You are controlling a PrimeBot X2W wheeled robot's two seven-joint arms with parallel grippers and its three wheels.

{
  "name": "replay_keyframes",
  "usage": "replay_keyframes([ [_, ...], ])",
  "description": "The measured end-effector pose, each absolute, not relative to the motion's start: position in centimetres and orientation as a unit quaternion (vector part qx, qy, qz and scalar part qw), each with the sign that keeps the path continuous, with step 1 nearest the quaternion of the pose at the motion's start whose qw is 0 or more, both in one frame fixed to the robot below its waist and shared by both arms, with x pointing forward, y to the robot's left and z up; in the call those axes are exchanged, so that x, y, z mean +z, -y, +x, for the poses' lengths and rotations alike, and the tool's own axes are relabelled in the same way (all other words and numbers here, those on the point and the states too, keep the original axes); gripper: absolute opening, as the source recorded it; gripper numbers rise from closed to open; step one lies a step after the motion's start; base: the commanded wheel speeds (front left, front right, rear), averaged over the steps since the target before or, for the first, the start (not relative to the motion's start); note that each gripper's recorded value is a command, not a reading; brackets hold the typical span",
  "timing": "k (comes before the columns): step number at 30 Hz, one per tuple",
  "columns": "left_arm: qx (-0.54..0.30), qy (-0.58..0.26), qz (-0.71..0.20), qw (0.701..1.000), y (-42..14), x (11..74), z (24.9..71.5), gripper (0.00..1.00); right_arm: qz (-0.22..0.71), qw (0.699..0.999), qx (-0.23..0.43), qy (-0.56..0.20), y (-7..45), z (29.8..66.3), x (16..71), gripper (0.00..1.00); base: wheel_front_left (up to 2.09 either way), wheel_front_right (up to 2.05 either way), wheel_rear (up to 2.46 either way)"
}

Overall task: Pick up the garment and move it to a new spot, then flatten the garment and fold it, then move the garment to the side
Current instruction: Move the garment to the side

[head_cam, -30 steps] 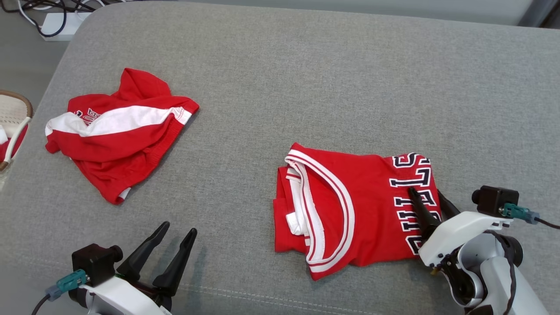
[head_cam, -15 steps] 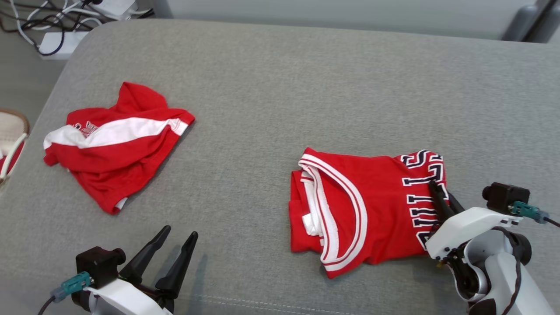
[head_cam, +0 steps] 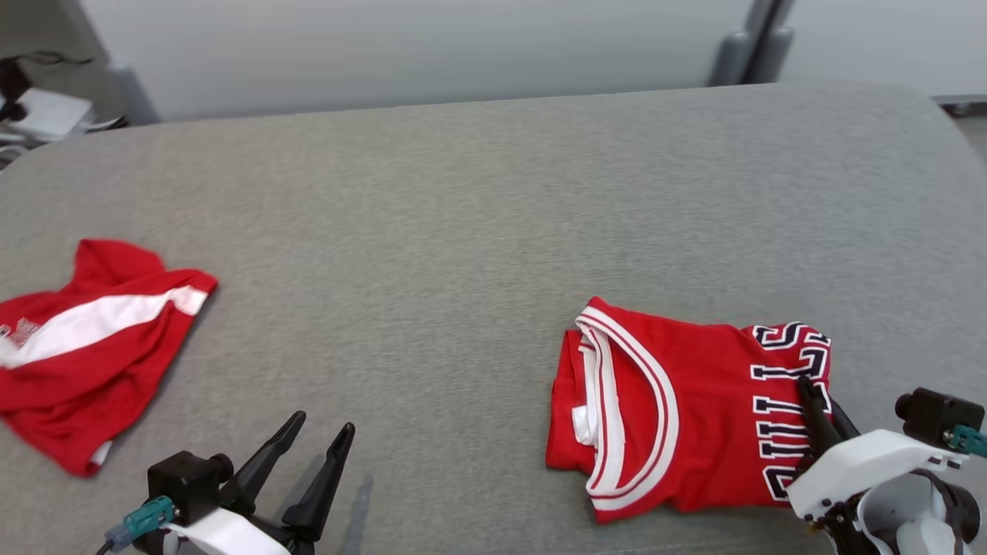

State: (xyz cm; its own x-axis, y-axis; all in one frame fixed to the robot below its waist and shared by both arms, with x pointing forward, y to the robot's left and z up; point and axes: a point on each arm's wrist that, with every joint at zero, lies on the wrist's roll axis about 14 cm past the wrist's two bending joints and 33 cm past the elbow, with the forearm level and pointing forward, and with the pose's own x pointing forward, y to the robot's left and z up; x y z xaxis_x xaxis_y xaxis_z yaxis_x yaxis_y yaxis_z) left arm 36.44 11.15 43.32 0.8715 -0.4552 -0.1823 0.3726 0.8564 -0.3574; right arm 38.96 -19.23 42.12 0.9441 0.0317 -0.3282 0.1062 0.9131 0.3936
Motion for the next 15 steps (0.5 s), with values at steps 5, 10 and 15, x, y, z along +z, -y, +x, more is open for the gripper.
replay_keyframes([
  [5,-0.258,-0.122,-0.154,0.946,-8.3,44.0,37.2,1.0,0.216,0.962,-0.066,-0.157,22.3,35.7,42.2,0.0,0.0,0.0,0.0],
  [10,-0.296,-0.119,-0.154,0.935,-5.7,44.3,37.5,1.0,0.219,0.959,-0.104,-0.15,24.4,33.2,42.2,0.0,0.0,0.0,0.0],
  [15,-0.312,-0.108,-0.159,0.931,-5.3,44.7,38.7,1.0,0.166,0.968,-0.102,-0.16,24.7,33.6,41.8,0.0,0.0,0.0,0.0],
])
